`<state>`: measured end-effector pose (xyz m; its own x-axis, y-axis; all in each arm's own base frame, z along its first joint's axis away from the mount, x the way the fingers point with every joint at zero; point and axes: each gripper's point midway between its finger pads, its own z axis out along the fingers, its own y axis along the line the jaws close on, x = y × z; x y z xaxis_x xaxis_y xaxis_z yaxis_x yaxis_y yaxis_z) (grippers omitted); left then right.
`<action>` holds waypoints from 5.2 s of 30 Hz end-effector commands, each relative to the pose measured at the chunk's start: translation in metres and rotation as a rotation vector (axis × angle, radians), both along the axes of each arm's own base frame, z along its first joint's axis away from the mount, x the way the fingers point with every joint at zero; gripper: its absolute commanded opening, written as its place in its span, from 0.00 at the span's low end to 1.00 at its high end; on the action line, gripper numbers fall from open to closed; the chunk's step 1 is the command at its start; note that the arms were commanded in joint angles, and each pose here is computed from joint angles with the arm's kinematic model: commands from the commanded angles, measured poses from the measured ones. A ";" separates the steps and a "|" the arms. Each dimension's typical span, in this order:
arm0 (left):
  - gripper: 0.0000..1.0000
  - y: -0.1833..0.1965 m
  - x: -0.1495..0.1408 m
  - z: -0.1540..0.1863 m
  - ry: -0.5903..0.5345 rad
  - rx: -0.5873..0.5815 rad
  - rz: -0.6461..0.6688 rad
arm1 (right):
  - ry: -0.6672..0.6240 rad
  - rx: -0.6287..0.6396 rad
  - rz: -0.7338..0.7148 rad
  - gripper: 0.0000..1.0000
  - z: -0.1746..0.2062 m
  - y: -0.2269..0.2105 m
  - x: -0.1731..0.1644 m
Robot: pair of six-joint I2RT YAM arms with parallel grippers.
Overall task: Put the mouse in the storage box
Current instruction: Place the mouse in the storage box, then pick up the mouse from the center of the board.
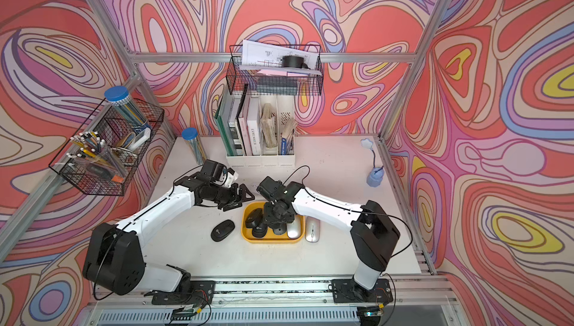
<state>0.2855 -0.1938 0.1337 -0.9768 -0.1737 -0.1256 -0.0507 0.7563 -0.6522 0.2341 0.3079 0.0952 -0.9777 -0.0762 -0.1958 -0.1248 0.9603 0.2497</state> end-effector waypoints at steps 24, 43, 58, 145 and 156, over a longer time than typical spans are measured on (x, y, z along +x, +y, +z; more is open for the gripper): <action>0.77 0.008 -0.024 -0.001 0.016 0.010 -0.038 | 0.047 -0.051 0.002 0.51 -0.037 0.024 -0.010; 0.77 0.003 -0.035 -0.011 0.064 -0.035 -0.051 | 0.035 -0.075 0.018 0.64 -0.034 0.024 -0.007; 0.78 0.003 -0.035 0.000 0.044 -0.039 -0.053 | 0.003 -0.041 0.037 0.73 -0.006 0.021 -0.010; 0.77 -0.125 -0.079 0.002 -0.039 0.050 -0.445 | 0.032 -0.219 -0.241 0.58 -0.027 -0.173 0.007; 0.77 -0.103 -0.058 0.009 -0.087 0.105 -0.356 | -0.101 -0.077 -0.162 0.57 0.045 -0.134 0.024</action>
